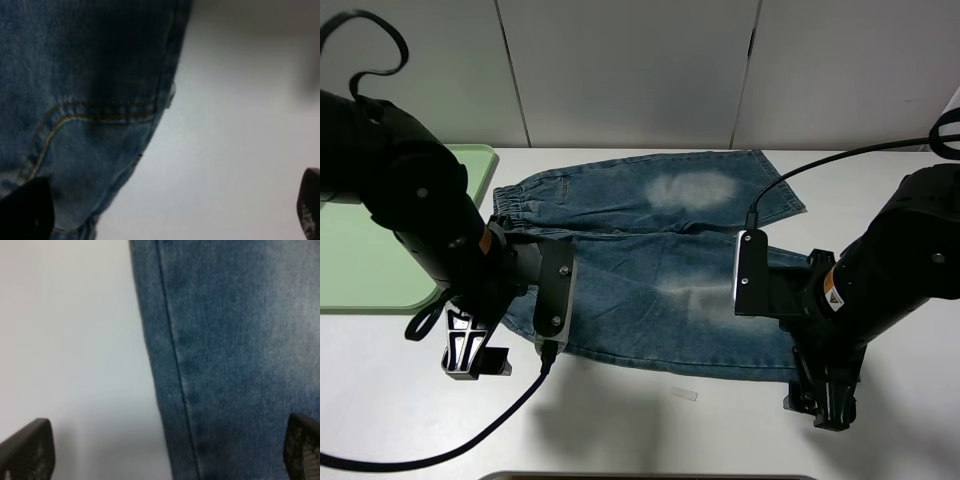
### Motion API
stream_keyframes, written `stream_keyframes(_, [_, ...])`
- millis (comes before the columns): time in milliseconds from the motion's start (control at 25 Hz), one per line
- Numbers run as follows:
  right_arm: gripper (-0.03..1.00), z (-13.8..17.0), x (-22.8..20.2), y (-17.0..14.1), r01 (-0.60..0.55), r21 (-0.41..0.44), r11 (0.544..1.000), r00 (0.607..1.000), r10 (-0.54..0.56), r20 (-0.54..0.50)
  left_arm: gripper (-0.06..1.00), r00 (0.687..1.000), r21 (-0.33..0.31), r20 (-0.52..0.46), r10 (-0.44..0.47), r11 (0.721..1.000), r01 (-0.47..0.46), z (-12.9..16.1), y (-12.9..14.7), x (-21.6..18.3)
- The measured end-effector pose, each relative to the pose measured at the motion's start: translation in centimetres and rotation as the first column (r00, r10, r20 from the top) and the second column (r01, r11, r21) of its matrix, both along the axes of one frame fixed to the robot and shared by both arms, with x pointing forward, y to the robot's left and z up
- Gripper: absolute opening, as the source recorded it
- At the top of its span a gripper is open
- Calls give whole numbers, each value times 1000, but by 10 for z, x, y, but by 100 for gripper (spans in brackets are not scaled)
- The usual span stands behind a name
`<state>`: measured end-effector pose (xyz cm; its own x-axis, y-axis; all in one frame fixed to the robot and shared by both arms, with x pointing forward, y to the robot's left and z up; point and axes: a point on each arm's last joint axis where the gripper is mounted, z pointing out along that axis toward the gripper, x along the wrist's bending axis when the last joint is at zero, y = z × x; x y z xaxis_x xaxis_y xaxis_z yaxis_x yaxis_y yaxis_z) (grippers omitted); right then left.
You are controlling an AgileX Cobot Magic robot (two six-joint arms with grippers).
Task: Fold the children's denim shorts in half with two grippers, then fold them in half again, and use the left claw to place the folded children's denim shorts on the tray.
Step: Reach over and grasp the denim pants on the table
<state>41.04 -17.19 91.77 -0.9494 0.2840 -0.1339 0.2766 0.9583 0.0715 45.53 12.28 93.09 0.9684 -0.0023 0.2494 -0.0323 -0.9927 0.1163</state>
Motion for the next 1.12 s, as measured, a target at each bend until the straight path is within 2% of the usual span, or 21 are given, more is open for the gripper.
stream_keyframes(160, [69,0,0,0,14,3,1000,1000,-14,1,96,1000,8,18,-5,1000,5,-8,3,8])
stream_keyframes(440, [69,0,0,0,19,7,1000,1000,-19,3,96,988,-51,63,141,989,-138,-7,33,35])
stream_keyframes(560, [69,0,1,1,18,19,1000,1000,-18,15,96,985,-70,77,152,987,-147,-8,37,40])
stream_keyframes(800, [69,0,2,2,19,22,1000,1000,-19,17,96,994,-17,26,103,995,-103,-32,36,43])
stream_keyframes(1120, [69,0,3,3,14,34,999,999,-15,33,96,995,25,-31,91,996,-90,-56,36,43])
